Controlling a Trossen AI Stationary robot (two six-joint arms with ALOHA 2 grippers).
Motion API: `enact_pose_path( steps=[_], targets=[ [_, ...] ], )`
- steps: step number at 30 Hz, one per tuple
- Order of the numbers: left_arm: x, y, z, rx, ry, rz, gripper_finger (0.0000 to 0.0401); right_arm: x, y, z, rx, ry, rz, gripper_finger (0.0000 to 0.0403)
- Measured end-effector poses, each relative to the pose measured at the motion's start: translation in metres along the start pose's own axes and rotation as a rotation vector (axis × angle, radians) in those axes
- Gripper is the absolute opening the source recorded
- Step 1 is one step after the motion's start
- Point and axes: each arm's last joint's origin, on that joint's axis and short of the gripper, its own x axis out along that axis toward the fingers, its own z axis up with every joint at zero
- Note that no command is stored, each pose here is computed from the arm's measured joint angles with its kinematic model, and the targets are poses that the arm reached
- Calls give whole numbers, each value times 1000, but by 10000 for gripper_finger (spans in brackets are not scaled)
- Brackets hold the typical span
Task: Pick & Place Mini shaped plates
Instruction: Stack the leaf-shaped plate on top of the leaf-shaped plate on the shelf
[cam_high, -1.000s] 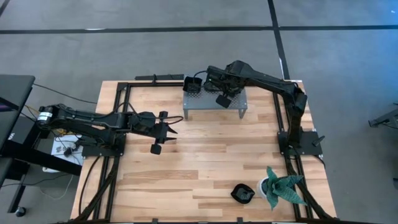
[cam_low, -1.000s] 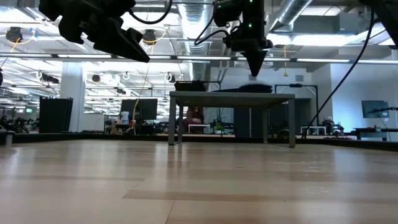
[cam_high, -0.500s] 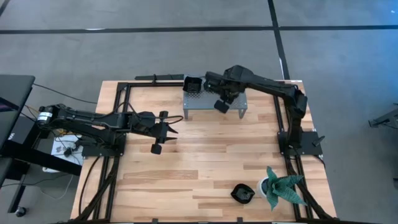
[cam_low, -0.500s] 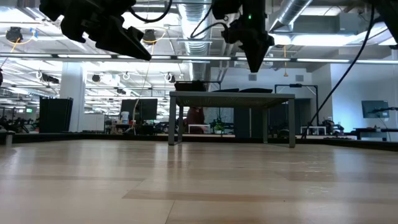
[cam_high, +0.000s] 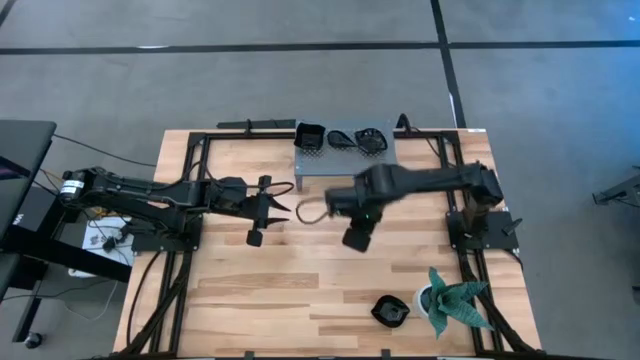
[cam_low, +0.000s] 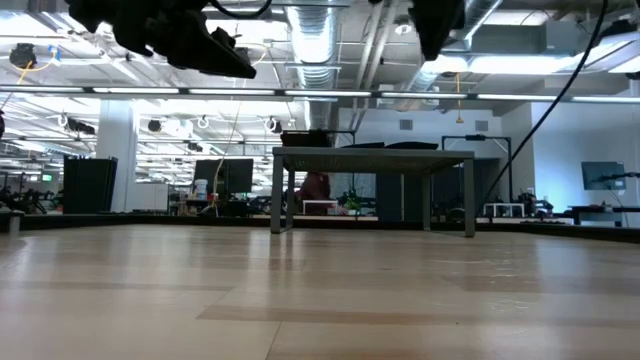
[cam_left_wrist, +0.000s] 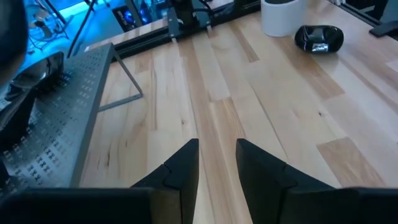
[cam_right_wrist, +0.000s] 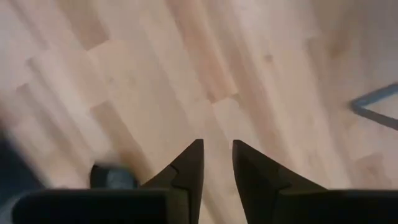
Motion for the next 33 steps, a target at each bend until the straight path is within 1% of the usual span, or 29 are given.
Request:
enact_pose_path(
  steps=[2,4,6,8,10,12,14,17,20,23,25,28,31,33],
  targets=[
    [0,0,0,-1,-4,1,108,2,18,-12,-10,-29,-57,79],
    [0,0,1,-2,-7,3,108,10,35,-26,-42,1,-58,79],
    [0,0,1,-3,-11,4,108,23,52,-43,-66,63,-54,79],
    [0,1,1,-3,-15,6,108,39,69,-59,-62,119,-21,79],
    [0,1,2,-3,-19,7,108,53,86,-73,-50,161,48,79],
    [0,1,3,-3,-27,10,108,67,102,-85,-73,162,114,79],
    [0,1,4,-4,-37,14,108,80,114,-95,-82,140,143,79],
    [0,2,5,-4,-50,19,108,95,118,-107,-34,155,128,79],
    [0,2,5,-4,-50,19,108,110,115,-113,15,180,92,79],
    [0,2,5,-7,-50,19,108,127,111,-117,18,188,87,79],
    [0,2,5,-9,-50,18,108,138,108,-120,-3,194,81,79],
    [0,2,5,-11,-50,18,108,152,101,-125,1,226,65,79],
    [0,2,5,-12,-50,18,108,159,96,-127,15,285,79,79],
    [0,2,5,-12,-50,18,108,161,96,-126,20,297,110,79]
  ],
)
